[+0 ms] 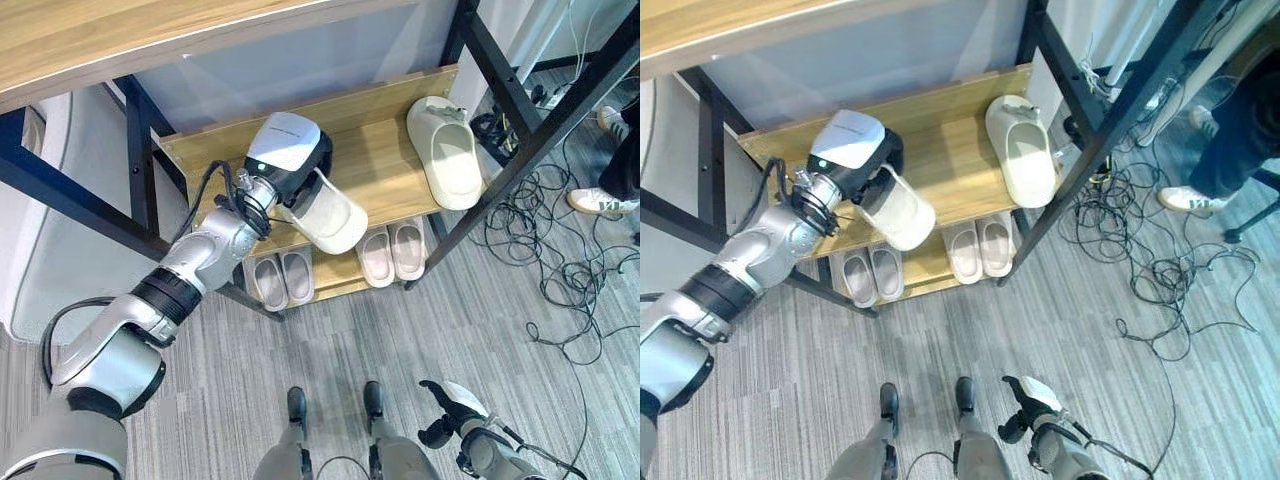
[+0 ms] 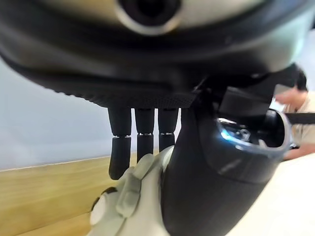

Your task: Arrange the slippers neatly on the shoe rack.

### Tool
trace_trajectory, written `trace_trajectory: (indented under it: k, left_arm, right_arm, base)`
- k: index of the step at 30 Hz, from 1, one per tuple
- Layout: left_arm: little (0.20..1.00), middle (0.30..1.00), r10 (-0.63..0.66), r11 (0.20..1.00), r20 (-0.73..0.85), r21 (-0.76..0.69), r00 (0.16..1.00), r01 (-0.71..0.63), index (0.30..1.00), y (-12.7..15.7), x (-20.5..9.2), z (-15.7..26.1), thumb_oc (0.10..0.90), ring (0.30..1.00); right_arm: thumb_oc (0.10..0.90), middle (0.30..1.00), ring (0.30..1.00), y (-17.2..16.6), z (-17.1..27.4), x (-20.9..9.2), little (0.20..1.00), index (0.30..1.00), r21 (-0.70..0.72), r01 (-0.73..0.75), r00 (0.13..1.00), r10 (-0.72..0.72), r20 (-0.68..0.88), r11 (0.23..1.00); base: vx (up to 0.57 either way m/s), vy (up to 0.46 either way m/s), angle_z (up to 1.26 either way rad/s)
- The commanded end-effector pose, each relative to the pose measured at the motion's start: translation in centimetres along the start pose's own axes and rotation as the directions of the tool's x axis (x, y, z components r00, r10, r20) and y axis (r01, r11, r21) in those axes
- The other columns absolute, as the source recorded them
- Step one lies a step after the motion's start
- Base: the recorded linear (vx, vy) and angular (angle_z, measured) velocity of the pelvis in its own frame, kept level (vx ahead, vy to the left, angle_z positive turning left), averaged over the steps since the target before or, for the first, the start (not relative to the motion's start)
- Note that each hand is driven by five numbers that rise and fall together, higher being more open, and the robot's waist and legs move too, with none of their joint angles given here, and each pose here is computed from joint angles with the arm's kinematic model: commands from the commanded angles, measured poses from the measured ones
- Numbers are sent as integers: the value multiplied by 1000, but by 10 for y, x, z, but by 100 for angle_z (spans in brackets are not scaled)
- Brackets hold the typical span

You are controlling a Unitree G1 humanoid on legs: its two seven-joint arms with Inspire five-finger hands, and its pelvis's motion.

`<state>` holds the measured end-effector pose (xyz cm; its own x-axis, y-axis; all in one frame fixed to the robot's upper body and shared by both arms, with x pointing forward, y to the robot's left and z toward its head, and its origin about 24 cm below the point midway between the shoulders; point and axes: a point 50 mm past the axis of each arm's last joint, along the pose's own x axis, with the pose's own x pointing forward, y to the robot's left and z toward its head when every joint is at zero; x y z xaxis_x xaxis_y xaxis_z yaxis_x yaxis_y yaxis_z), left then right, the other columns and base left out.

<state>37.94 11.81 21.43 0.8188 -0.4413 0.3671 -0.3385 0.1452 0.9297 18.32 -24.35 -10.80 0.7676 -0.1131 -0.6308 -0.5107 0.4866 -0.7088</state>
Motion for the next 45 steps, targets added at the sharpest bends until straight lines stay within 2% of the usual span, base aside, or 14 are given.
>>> trace_trajectory:
  k: [1, 11, 21, 27, 33, 45]
  left_arm:
    - [300, 300, 308, 947, -39, -81, 950, -311, 300, 57, 21, 0, 400, 300]
    - [300, 300, 340, 935, -20, -95, 940, -341, 300, 58, 23, 7, 400, 300]
    - [300, 300, 272, 937, 19, -231, 962, -261, 300, 31, 15, 30, 400, 300]
    - [300, 300, 241, 948, -14, -211, 970, -238, 300, 19, -4, 15, 400, 300]
    - [300, 300, 265, 948, -76, -162, 961, -274, 300, 27, -22, -9, 400, 300]
    - [300, 300, 262, 945, -142, -164, 954, -284, 300, 18, -44, -25, 400, 300]
  right_arm:
    - [800, 900, 900, 4, -16, -12, 900, 900, 39, 38, 999, -37, -18, 999]
    - [800, 900, 900, -1, -25, -16, 900, 900, 24, 59, 998, -58, -37, 998]
    - [800, 900, 900, 1, -28, -22, 900, 900, 93, 87, 996, -84, -39, 992]
    - [800, 900, 900, 3, -21, -19, 900, 900, 74, 73, 997, -72, -19, 995]
    - [800, 900, 900, -3, -5, -12, 900, 900, 45, 67, 997, -69, 35, 997]
    - [800, 900, 900, -16, 0, -11, 900, 900, -7, 68, 995, -67, 78, 998]
  base:
    - [-13, 16, -13]
    - [-1, 18, -13]
    - [22, -40, 8]
    - [156, 110, -12]
    - [132, 54, -73]
    - [149, -178, 3]
